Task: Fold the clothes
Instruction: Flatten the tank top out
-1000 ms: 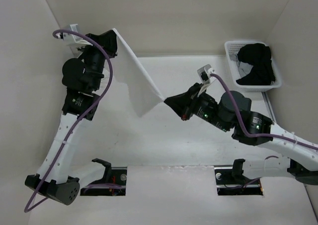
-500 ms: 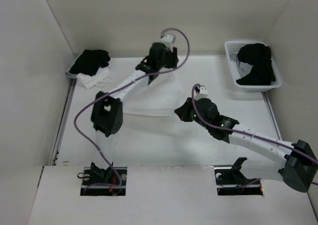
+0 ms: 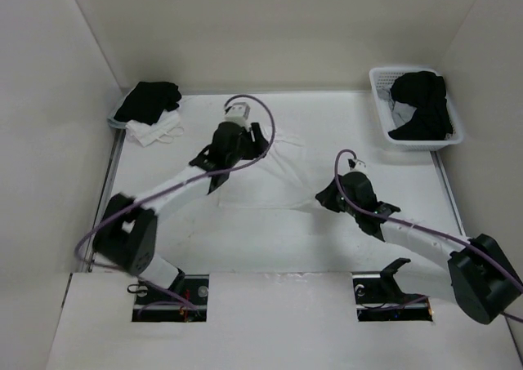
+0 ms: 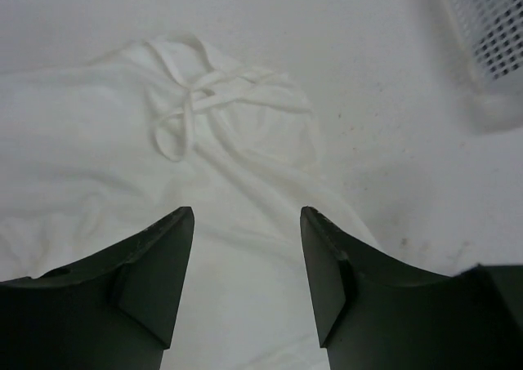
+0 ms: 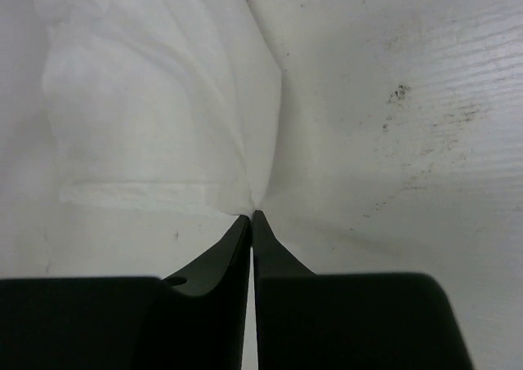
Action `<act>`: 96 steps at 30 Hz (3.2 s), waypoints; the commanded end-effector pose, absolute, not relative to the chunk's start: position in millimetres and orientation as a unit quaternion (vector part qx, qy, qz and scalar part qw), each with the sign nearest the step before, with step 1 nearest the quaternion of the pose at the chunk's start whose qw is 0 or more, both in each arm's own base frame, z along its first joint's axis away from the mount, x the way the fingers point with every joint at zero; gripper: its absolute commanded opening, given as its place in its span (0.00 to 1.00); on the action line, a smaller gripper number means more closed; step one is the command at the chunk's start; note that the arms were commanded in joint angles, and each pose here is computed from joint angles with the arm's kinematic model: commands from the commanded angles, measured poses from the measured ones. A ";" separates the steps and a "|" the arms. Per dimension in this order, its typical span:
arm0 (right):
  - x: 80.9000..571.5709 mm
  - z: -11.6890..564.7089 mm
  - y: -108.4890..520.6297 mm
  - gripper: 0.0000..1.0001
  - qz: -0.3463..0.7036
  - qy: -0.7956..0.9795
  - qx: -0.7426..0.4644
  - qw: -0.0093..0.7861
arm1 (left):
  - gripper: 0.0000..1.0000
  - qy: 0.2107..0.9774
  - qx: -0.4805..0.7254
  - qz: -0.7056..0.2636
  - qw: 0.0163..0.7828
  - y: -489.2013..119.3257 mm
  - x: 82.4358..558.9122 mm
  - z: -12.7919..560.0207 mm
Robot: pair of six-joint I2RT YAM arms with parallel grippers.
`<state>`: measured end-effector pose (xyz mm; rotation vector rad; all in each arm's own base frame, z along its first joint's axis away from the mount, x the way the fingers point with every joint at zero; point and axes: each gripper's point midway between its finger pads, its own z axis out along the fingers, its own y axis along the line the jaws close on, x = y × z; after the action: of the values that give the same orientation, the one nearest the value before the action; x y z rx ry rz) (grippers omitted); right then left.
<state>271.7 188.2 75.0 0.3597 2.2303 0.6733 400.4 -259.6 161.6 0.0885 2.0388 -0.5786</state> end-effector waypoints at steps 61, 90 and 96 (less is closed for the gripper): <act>266.4 53.6 214.7 0.38 0.276 0.884 0.163 0.339 | 0.06 0.847 -0.248 -0.232 0.410 -97.6 235.7 71.3; 242.0 43.8 222.8 0.15 0.237 0.888 0.177 0.352 | 0.07 0.836 -0.237 -0.270 0.415 -105.4 235.0 80.3; 246.8 75.1 208.9 0.02 0.246 0.862 0.173 0.408 | 0.05 0.823 -0.238 -0.279 0.433 -103.9 239.3 98.4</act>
<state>232.1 212.3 40.2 0.4309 2.3216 0.5808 230.7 -102.0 74.3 -0.6040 2.1297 -0.6474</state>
